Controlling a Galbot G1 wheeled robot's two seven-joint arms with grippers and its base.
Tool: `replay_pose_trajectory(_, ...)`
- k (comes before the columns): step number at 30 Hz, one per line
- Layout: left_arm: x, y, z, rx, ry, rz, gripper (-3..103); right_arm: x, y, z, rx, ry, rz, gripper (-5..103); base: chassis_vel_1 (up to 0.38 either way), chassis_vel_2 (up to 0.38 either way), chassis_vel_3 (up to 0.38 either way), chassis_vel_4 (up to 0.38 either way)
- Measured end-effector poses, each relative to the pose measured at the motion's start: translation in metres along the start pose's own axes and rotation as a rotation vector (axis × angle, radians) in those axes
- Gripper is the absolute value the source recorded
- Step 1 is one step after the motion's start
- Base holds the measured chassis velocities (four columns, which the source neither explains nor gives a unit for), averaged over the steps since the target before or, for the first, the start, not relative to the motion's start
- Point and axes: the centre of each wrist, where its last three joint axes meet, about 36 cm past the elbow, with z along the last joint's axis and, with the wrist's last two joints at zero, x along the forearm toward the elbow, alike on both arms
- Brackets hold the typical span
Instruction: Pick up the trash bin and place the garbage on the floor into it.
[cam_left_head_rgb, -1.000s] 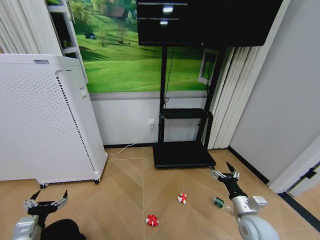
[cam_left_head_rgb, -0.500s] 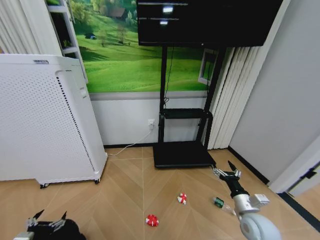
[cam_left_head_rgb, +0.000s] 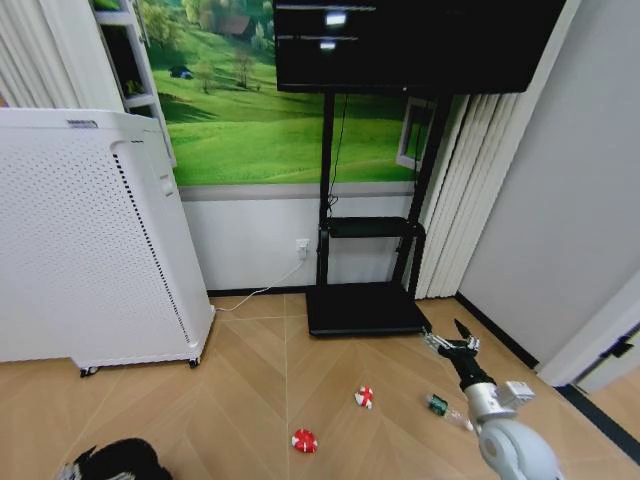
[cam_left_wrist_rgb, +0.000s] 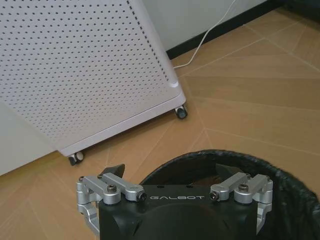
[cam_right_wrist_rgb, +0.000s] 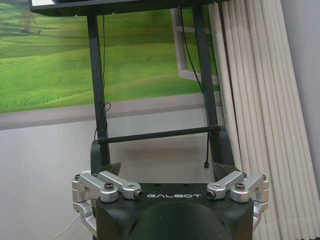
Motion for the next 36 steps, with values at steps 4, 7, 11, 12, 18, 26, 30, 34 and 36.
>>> replay_pose_trajectory(4,0.002,0.011,0.002,-0.016,0.016,-0.022,99,-0.002,-0.001,0.001,0.001,0.002,-0.001,100,0.000,0.000,0.000,0.000)
replay_pose_trajectory(7,0.003,0.019,0.007,-0.025,0.032,-0.039,99,-0.004,-0.001,0.002,-0.002,0.002,-0.002,100,0.000,0.000,0.000,0.000)
replay_pose_trajectory(11,-0.001,0.017,0.006,0.011,0.013,-0.048,99,-0.006,0.001,0.006,-0.011,0.008,-0.006,100,0.000,0.000,0.000,0.000)
replay_pose_trajectory(12,-0.002,0.015,0.003,0.024,0.002,-0.048,99,-0.006,0.002,0.007,-0.013,0.009,-0.008,100,0.000,0.000,0.000,0.000)
replay_pose_trajectory(18,-0.008,0.010,-0.010,0.055,-0.045,-0.052,100,-0.007,0.003,0.008,-0.014,0.010,-0.012,100,0.000,0.000,0.000,0.000)
replay_pose_trajectory(26,-0.002,-0.004,-0.008,0.083,-0.038,-0.021,100,-0.009,0.000,0.006,-0.004,0.009,-0.013,100,0.000,0.000,0.000,0.000)
replay_pose_trajectory(30,0.001,-0.007,0.003,0.069,0.002,-0.020,100,-0.009,-0.002,0.005,-0.002,0.009,-0.010,100,0.000,0.000,0.000,0.000)
replay_pose_trajectory(34,-0.004,0.012,0.022,0.045,0.084,-0.050,100,-0.008,-0.004,0.005,0.004,0.012,-0.008,100,0.000,0.000,0.000,0.000)
replay_pose_trajectory(36,-0.003,0.019,0.027,0.036,0.107,-0.054,100,-0.008,-0.005,0.004,0.005,0.011,-0.009,100,0.000,0.000,0.000,0.000)
